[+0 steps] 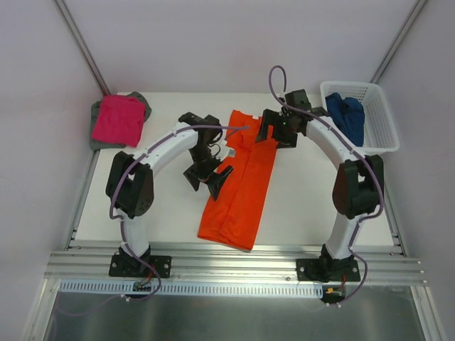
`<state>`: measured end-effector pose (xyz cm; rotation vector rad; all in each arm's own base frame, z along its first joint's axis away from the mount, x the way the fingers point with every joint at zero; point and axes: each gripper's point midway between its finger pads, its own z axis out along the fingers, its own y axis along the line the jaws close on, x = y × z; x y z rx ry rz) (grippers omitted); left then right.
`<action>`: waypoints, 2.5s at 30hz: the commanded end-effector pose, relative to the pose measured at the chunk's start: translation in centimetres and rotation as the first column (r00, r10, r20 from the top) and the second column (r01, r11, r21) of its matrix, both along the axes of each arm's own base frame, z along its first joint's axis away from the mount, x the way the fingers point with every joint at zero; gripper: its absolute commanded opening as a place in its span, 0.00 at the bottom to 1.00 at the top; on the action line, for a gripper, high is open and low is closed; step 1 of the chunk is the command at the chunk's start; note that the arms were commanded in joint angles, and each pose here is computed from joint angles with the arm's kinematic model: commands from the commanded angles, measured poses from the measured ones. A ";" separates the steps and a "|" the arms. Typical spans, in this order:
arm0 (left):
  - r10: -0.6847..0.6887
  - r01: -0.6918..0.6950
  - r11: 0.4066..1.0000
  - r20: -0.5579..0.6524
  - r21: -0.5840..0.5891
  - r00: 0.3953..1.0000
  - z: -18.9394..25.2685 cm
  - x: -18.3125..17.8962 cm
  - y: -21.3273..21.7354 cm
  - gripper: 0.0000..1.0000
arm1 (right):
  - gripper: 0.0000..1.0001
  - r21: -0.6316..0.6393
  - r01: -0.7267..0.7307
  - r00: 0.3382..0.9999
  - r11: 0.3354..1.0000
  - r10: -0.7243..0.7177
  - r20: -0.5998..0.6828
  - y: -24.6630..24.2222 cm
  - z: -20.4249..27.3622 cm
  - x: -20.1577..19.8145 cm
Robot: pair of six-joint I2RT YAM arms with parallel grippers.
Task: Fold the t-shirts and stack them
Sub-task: Fold the tshirt
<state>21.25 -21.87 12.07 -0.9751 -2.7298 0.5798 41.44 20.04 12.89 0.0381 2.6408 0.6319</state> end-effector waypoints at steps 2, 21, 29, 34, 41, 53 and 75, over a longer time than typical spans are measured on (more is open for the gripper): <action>0.023 -0.023 0.998 -0.007 0.054 1.000 -0.2 -0.4 2.7 0.99 | 0.96 -0.039 0.014 0.999 0.999 -0.013 0.031 -1.7 2.0 -2.8; 0.061 -0.067 0.998 -0.277 -0.012 0.959 -2.2 -4.8 1.9 0.95 | 0.96 0.036 -0.068 0.987 0.997 0.073 -0.144 2.0 -6.1 0.2; 0.072 -0.077 0.997 -0.301 -0.005 0.951 -3.0 -4.5 1.5 0.95 | 0.96 0.061 -0.058 0.981 0.996 0.068 -0.182 3.0 -8.0 1.8; 0.071 -0.072 0.997 -0.313 0.010 0.947 -3.3 -4.8 1.8 0.95 | 0.96 0.076 -0.042 0.977 0.996 0.057 -0.204 3.3 -9.3 3.1; 0.074 -0.068 0.997 -0.335 0.029 0.939 -3.7 -5.3 2.1 0.95 | 0.96 0.089 -0.024 0.978 0.996 0.042 -0.205 3.9 -10.9 5.0; 0.075 -0.067 0.997 -0.340 0.037 0.938 -4.0 -5.4 2.2 0.96 | 0.96 0.103 0.011 0.995 0.995 0.000 -0.099 3.2 -10.5 9.8; 0.059 -0.056 0.998 -0.186 0.019 0.981 -2.5 -2.5 1.9 0.95 | 0.96 0.043 -0.065 0.998 0.997 0.066 -0.010 1.1 1.8 -3.1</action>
